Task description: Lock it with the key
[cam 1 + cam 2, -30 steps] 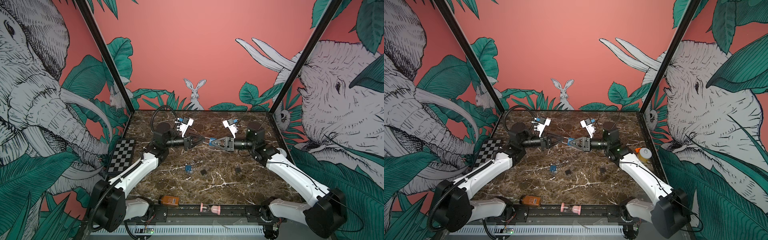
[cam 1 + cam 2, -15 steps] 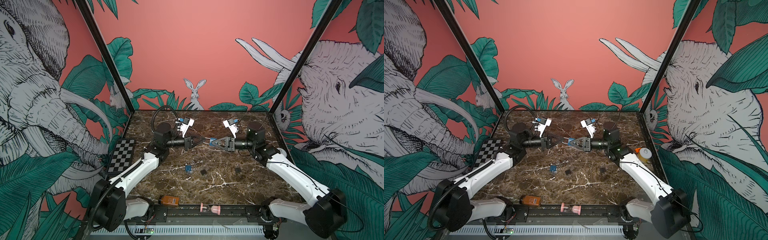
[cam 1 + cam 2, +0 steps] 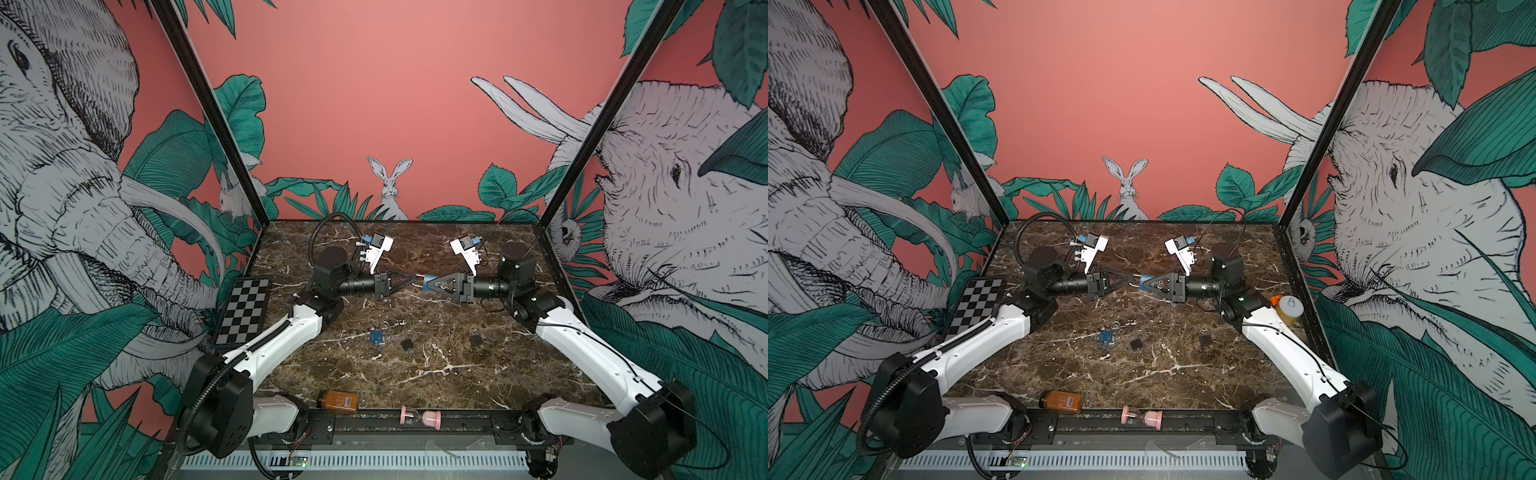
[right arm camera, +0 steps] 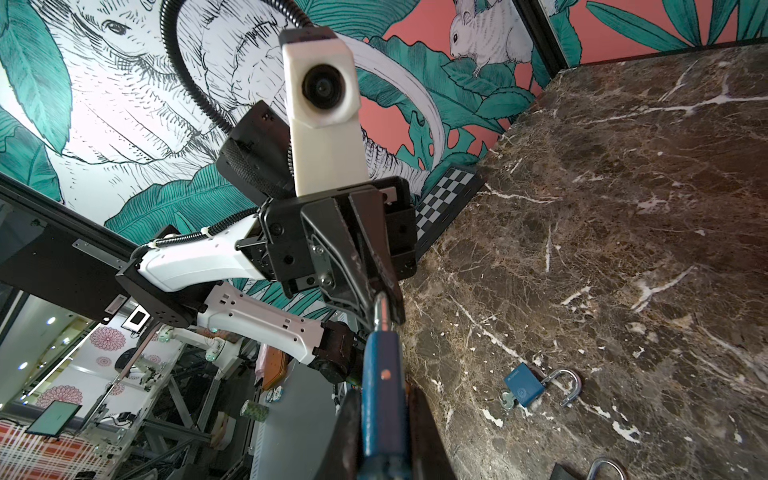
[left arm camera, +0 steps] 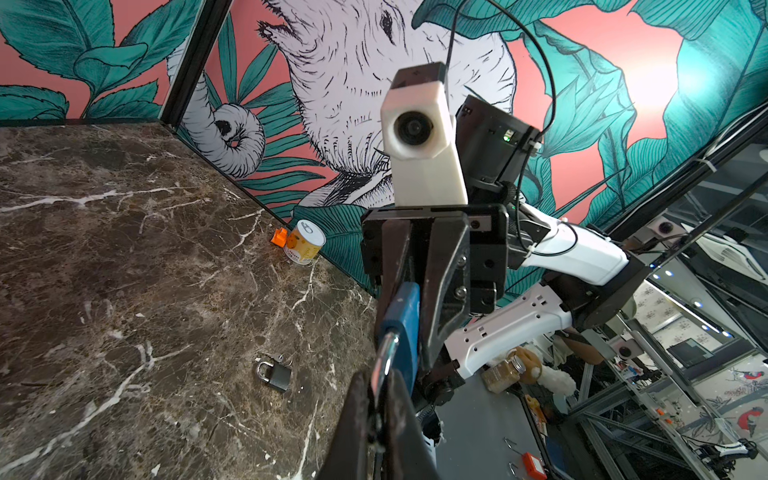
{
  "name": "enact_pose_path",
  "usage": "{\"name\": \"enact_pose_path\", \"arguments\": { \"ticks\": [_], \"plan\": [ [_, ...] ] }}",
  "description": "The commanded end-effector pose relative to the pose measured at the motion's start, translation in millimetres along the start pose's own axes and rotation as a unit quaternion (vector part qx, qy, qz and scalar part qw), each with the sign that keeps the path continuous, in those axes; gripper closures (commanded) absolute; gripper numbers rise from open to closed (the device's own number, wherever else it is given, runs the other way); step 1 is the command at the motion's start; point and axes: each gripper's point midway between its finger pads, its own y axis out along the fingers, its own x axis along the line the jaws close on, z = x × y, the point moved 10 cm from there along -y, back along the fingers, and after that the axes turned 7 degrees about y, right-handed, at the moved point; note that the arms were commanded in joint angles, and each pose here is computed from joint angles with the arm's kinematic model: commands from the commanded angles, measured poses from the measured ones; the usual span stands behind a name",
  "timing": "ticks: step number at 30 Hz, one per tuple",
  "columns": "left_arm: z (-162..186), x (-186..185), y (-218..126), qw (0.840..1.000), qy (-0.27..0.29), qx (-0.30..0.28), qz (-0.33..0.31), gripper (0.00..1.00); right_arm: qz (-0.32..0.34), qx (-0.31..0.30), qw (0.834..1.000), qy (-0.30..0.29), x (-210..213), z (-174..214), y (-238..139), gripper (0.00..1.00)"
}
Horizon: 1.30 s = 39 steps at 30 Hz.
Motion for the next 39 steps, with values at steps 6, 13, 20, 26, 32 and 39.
{"name": "enact_pose_path", "arguments": {
  "ticks": [6, 13, 20, 26, 32, 39],
  "plan": [
    [0.7, -36.1, 28.8, 0.992, 0.036, 0.031, 0.114, 1.00, -0.005, -0.020, 0.999, -0.041, 6.5, -16.2, 11.2, 1.00],
    [2.7, -37.4, 32.2, 0.992, 0.036, 0.035, 0.120, 1.00, -0.008, -0.016, 0.999, -0.037, 1.6, -18.1, 18.3, 1.00],
    [7.2, -26.6, 26.0, 0.998, 0.043, 0.031, 0.044, 1.00, 0.009, -0.020, 0.999, -0.031, -3.6, -14.5, 12.1, 1.00],
    [-5.0, -16.3, 20.6, 0.998, 0.043, -0.005, 0.042, 0.79, 0.022, -0.021, 0.999, -0.027, -6.8, -4.8, 0.4, 1.00],
    [-6.5, -12.1, 27.7, 0.997, 0.029, 0.002, 0.076, 0.80, 0.026, -0.022, 0.999, -0.026, -9.9, 0.9, -1.2, 1.00],
    [-2.8, -11.7, 25.7, 0.998, 0.026, 0.002, 0.065, 1.00, 0.032, -0.031, 0.999, -0.023, -13.3, 0.9, -1.9, 1.00]
  ]
}}
